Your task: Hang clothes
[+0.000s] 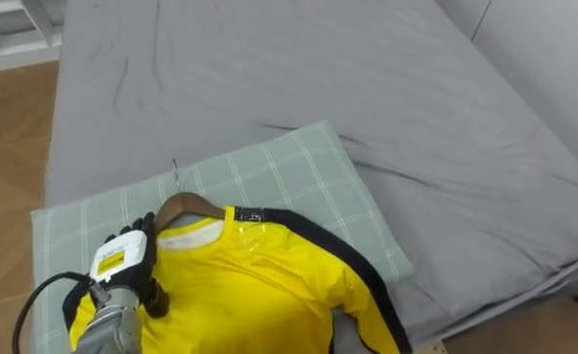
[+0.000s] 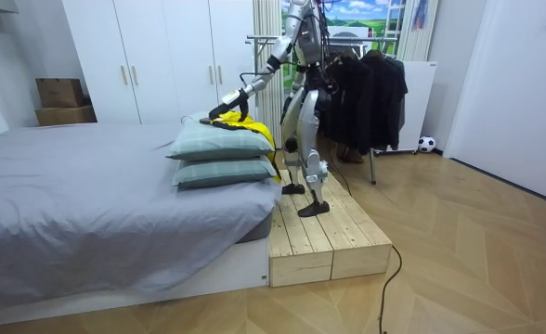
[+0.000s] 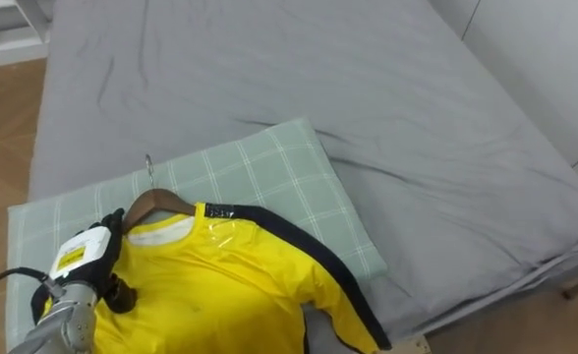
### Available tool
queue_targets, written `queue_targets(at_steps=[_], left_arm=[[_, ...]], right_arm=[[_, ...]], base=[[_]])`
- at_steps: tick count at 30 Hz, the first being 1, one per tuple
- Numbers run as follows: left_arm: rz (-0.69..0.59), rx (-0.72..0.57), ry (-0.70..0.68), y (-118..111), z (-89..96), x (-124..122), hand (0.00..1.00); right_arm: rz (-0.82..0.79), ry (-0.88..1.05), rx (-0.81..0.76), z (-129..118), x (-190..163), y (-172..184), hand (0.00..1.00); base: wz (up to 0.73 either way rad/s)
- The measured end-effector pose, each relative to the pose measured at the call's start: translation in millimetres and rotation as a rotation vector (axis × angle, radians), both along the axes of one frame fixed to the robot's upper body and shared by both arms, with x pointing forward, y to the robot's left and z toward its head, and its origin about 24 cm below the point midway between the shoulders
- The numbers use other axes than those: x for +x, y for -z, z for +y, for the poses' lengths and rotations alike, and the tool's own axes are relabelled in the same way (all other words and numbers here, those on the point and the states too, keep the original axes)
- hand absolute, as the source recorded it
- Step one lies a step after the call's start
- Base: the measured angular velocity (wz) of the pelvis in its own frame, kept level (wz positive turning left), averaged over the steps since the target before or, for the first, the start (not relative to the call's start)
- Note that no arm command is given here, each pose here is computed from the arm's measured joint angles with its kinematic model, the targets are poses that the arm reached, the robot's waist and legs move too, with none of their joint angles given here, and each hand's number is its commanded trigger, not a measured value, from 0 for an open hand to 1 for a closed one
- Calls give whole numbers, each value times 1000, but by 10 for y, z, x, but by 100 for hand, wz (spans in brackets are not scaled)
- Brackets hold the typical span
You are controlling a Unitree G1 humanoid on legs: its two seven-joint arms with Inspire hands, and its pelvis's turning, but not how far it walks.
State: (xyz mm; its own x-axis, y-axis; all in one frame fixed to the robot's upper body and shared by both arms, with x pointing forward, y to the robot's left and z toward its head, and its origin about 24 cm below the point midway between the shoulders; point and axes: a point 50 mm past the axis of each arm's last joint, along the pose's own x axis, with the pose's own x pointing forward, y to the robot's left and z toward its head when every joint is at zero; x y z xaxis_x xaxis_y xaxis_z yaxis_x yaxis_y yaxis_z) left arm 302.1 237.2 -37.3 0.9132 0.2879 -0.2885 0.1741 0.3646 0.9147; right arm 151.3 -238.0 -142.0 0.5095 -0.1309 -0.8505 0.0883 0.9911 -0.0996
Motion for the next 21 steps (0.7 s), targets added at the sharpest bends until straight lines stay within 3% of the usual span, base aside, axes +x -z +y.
queue_targets(at_steps=[21], left_arm=[[7, -51, -114, 105, 94, -123, 0]], right_arm=[[23, -33, -23, 76, -5, 24, 0]], base=[[-2]])
